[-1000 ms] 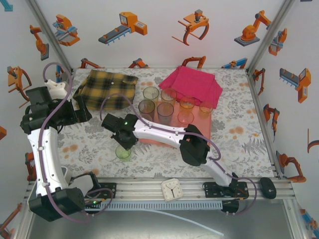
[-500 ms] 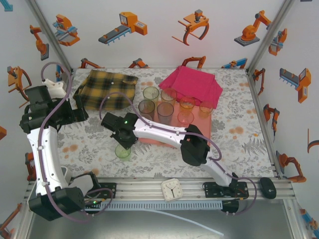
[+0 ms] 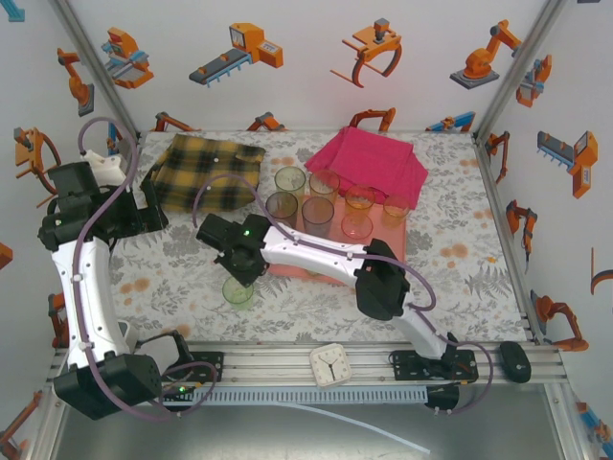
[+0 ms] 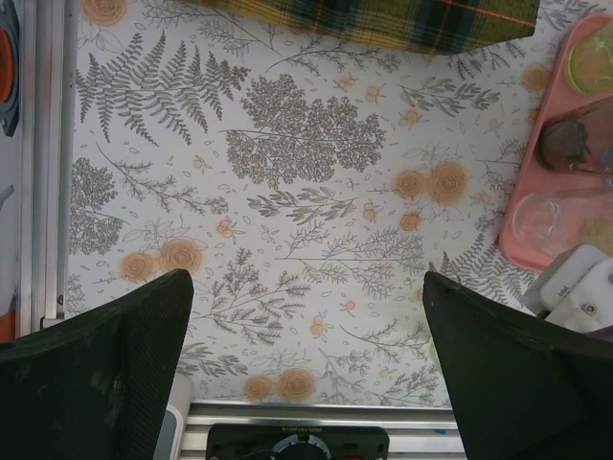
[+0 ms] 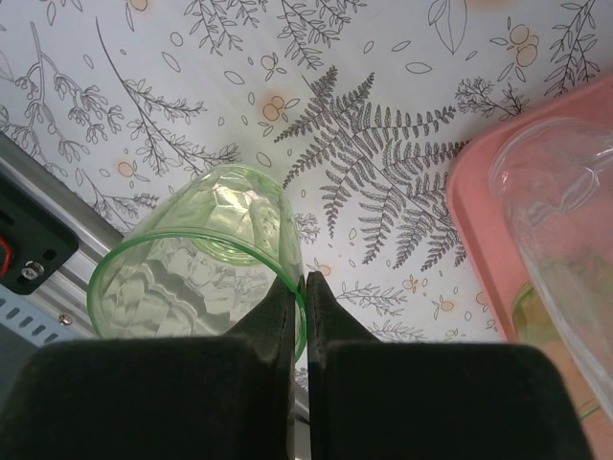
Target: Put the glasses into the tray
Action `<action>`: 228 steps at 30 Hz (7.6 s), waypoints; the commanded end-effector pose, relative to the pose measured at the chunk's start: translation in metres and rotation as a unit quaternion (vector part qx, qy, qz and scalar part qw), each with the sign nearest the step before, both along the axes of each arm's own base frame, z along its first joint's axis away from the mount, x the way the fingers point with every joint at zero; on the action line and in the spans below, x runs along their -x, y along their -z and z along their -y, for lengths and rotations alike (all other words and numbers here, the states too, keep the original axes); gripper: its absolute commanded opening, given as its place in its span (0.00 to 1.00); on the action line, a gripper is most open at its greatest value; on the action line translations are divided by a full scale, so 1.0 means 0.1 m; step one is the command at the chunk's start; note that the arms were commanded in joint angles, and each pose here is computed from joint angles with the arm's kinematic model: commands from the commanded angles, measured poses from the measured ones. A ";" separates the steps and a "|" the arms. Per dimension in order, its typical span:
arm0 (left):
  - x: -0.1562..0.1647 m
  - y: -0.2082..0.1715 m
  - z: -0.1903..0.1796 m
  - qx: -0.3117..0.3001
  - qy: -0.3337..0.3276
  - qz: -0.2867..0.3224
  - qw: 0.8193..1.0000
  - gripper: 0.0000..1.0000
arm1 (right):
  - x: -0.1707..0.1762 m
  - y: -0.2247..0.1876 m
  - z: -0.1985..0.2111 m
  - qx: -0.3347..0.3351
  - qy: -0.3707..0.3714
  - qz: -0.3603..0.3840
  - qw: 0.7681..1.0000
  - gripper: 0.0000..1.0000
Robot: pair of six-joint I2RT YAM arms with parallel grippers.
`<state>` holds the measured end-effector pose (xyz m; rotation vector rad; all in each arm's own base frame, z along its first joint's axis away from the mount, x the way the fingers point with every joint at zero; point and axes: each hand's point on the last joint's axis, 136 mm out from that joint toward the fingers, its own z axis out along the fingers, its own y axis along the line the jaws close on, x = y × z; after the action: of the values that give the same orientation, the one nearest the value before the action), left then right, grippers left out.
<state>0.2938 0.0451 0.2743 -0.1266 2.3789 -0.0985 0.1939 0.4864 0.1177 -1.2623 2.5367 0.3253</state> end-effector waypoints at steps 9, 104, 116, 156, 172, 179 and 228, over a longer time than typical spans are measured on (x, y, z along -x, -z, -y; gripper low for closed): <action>-0.04 -0.11 -0.03 0.016 -0.010 0.009 1.000 0.97 | 0.12 -0.50 0.10 -0.035 -0.004 -0.006 0.999 0.04; -0.10 0.29 0.66 0.076 0.166 -0.049 0.982 0.97 | -1.59 -0.02 4.38 0.019 0.527 0.024 0.849 0.08; -0.08 0.29 0.65 0.070 0.164 -0.052 0.983 0.97 | -1.71 0.17 4.38 0.022 0.530 0.020 0.848 0.09; -0.06 0.28 0.67 0.071 0.162 -0.052 0.983 0.97 | -1.64 0.33 4.44 0.012 0.537 0.004 0.844 0.21; -0.10 0.18 0.63 0.055 0.164 -0.041 0.984 0.97 | -1.66 -0.03 4.43 -0.010 0.525 0.032 0.850 0.32; -0.13 0.13 0.62 0.049 0.165 -0.036 0.985 0.97 | -1.68 -0.29 4.41 -0.024 0.519 0.047 0.853 0.34; -1.13 0.18 0.37 0.052 0.083 0.021 0.995 0.97 | -2.06 -1.76 4.54 -0.264 0.509 0.151 0.805 0.99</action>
<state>0.3977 -0.0008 0.2457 0.0801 2.4213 -0.3762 0.3921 0.0426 0.2948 0.2250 2.2348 0.4219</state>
